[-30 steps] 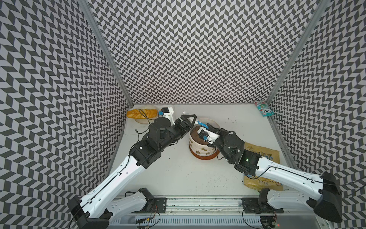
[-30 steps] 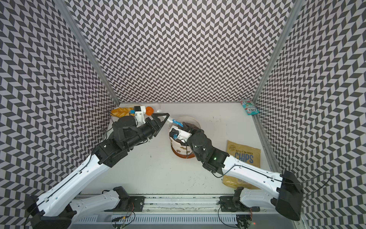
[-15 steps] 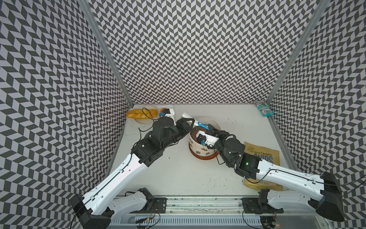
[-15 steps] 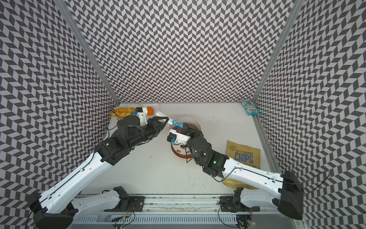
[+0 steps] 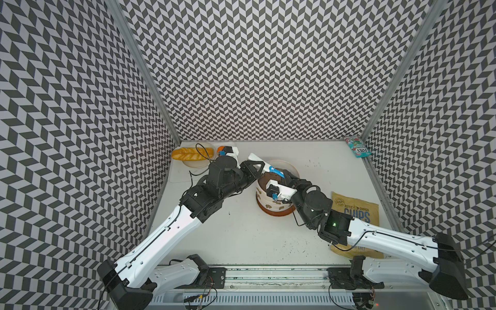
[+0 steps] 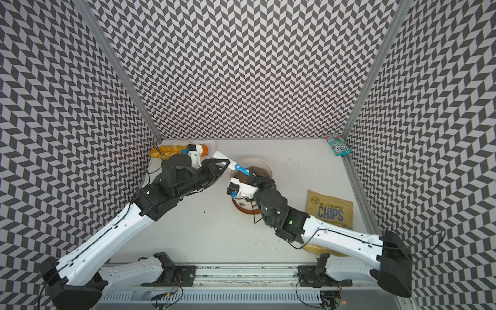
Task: Scrub the dried mud off the ceramic pot
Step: Pick up the brush from the center of the board.
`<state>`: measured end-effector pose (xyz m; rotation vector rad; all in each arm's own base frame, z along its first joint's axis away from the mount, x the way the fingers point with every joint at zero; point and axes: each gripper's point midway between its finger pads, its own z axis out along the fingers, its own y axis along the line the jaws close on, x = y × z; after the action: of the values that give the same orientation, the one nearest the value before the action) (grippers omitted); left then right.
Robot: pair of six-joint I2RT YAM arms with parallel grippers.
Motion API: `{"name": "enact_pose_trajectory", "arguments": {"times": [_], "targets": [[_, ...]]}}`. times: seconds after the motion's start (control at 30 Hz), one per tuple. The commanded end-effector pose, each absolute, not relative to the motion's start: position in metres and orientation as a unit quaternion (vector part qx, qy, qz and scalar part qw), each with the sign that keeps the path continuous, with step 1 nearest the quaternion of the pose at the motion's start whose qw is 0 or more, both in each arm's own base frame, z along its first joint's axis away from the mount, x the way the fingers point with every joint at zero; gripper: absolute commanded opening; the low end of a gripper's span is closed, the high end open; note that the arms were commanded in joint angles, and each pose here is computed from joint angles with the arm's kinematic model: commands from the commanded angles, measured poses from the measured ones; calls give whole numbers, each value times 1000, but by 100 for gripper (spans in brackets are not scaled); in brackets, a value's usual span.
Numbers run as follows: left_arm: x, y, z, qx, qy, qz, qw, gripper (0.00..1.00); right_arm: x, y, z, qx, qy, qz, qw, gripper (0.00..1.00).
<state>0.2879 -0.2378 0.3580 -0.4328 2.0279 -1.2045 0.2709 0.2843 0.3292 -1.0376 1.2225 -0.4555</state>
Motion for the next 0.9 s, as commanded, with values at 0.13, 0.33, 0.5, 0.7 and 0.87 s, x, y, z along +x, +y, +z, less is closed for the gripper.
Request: {"name": "enact_pose_trajectory", "arguments": {"times": [0.13,0.33,0.5,0.7,0.87], "targets": [[293,-226,386,-152,753,-495,407,21,264,290,343,-431,550,-144,700,64],[295,-218,396,-124,740,-490,443,21,242,294,376,-382,567,48,728,81],[289,-213,409,-95,709,-513,475,23,236,274,424,-299,572,330,689,87],[278,-212,422,-74,673,-543,497,25,239,251,442,-205,564,523,606,90],[269,-212,433,-63,644,-573,503,26,247,252,419,-111,581,622,514,91]]}}
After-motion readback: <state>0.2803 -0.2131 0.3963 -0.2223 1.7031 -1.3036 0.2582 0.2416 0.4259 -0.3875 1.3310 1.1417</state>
